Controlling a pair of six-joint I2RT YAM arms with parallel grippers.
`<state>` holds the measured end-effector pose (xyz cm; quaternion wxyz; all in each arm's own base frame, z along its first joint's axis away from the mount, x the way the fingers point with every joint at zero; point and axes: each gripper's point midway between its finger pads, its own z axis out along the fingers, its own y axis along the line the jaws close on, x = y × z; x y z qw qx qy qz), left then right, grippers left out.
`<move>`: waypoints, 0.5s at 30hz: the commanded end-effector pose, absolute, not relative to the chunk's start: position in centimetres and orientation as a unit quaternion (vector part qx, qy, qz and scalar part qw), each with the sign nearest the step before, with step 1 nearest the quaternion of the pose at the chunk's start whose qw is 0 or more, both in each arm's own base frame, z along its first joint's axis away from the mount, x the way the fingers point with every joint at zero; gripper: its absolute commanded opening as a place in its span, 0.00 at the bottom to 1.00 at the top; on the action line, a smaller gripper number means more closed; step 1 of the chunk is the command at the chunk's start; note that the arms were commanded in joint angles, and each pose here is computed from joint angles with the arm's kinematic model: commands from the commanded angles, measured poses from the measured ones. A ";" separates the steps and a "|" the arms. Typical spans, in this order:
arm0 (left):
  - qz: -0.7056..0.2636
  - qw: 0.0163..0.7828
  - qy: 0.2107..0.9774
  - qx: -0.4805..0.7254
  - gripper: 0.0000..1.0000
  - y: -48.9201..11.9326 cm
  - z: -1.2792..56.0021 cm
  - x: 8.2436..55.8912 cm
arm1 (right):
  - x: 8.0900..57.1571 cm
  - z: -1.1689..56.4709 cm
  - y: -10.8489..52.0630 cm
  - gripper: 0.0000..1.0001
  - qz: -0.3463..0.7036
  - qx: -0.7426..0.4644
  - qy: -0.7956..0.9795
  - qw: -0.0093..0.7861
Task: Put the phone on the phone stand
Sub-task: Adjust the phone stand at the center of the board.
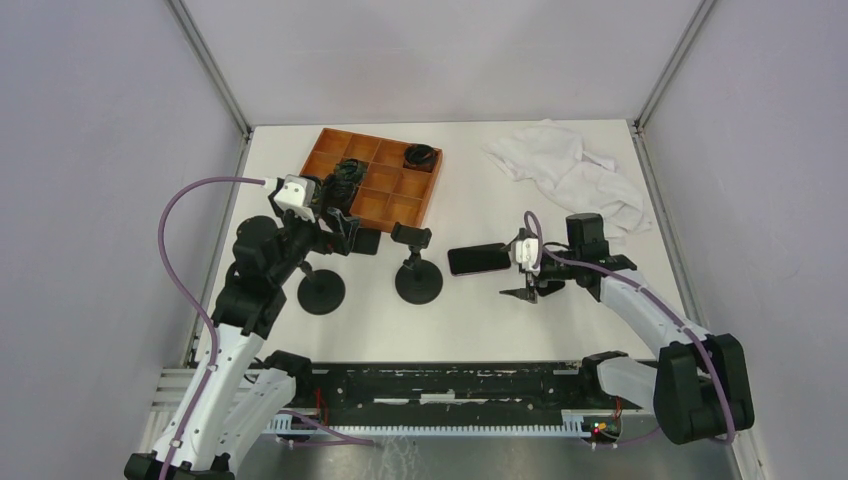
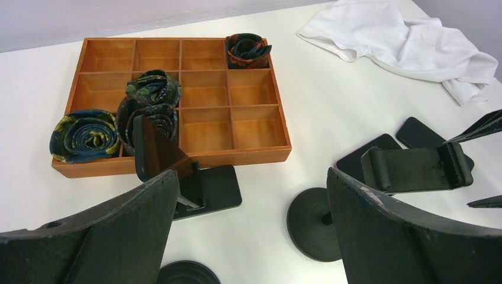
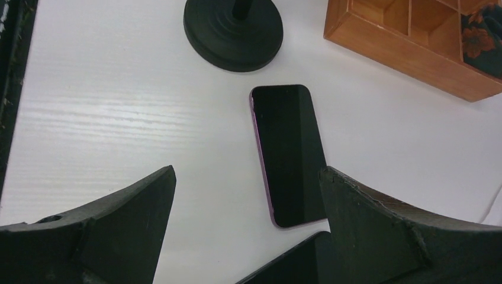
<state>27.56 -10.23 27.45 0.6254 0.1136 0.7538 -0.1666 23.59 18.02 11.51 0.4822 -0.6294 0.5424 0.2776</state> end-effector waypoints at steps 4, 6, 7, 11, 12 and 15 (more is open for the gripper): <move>-0.153 0.636 0.745 0.130 1.00 -10.1 27.9 27.8 | 23.4 8.7 17.2 0.98 0.226 -0.712 0.479 0.460; -0.153 0.637 0.745 0.130 1.00 -10.1 28.0 27.8 | 24.0 8.7 17.4 0.98 0.223 -0.725 0.472 0.449; -0.152 0.636 0.745 0.129 1.00 -10.1 27.9 27.8 | 24.5 8.8 17.7 0.98 0.225 -0.730 0.471 0.440; -0.150 0.638 0.744 0.128 1.00 -10.0 28.0 27.8 | 25.6 8.6 18.9 0.98 0.244 -0.757 0.465 0.389; -0.149 0.638 0.745 0.127 1.00 -10.0 28.0 27.8 | 25.7 8.6 19.2 0.98 0.250 -0.760 0.463 0.381; -0.148 0.638 0.745 0.127 1.00 -9.9 27.9 27.8 | 26.8 8.6 20.0 0.98 0.257 -0.760 0.469 0.370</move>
